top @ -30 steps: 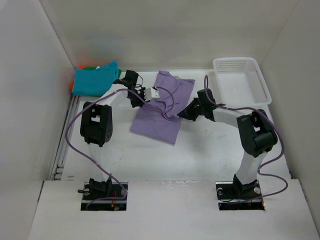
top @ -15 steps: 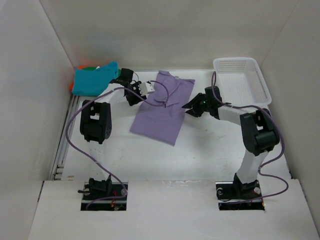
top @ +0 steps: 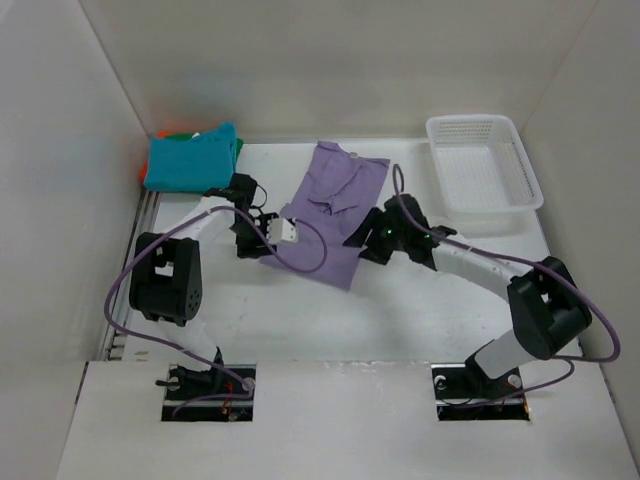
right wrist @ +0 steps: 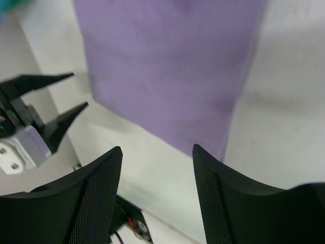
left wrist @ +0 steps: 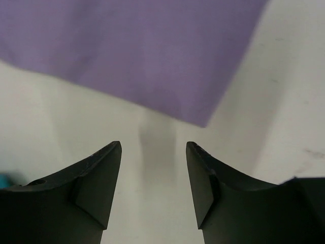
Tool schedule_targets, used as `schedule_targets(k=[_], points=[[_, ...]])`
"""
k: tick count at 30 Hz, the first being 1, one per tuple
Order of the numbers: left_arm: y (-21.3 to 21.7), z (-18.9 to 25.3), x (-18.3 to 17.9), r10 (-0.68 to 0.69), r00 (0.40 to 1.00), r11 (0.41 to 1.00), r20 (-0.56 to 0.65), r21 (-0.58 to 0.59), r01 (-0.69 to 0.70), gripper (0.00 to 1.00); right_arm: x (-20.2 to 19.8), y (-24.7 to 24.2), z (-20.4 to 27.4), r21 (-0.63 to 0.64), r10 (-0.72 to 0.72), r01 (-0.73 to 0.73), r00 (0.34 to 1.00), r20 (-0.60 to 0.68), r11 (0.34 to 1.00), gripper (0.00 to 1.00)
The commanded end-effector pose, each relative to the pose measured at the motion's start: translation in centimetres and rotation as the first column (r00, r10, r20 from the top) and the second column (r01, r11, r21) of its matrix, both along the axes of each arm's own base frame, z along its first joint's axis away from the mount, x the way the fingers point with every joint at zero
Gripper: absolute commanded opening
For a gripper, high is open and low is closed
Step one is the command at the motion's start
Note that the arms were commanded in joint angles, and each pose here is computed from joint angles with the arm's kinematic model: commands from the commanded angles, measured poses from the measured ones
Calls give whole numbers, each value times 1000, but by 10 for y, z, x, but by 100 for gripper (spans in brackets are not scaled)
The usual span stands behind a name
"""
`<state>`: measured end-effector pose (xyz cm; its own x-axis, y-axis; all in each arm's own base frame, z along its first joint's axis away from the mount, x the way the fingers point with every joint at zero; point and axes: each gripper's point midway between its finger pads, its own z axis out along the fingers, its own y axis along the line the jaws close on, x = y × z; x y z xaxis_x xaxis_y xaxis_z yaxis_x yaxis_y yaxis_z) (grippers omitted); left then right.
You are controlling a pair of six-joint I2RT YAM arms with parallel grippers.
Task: Fold and stack the t-shirts
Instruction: Grab one side of the 2/3 rectangular tshirt with both arms
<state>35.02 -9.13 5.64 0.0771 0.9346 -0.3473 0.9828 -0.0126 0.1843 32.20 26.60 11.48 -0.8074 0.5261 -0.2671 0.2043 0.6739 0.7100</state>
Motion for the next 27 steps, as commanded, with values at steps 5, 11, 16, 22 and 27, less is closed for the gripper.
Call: schedule_targets(k=[5, 11, 16, 22, 27], points=[[-4, -21, -20, -99, 995, 995, 17, 21, 99, 53, -51, 20, -49, -84, -21, 10, 991, -134, 996, 63], [-13, -30, -21, -93, 995, 996, 45, 11, 93, 52, -76, 36, -74, -74, -28, 13, 978, -205, 997, 63], [-8, -45, -17, -60, 996, 997, 68, 60, 56, 36, -94, 34, -87, -89, -61, 40, 967, -246, 995, 64], [-7, -52, -25, -48, 998, 997, 48, 66, 45, 19, -92, 29, -101, -124, -98, 68, 963, -251, 990, 59], [-7, -50, -27, -42, 998, 997, 48, 63, 39, 13, -80, 16, -104, -167, -156, 121, 963, -218, 978, 58]])
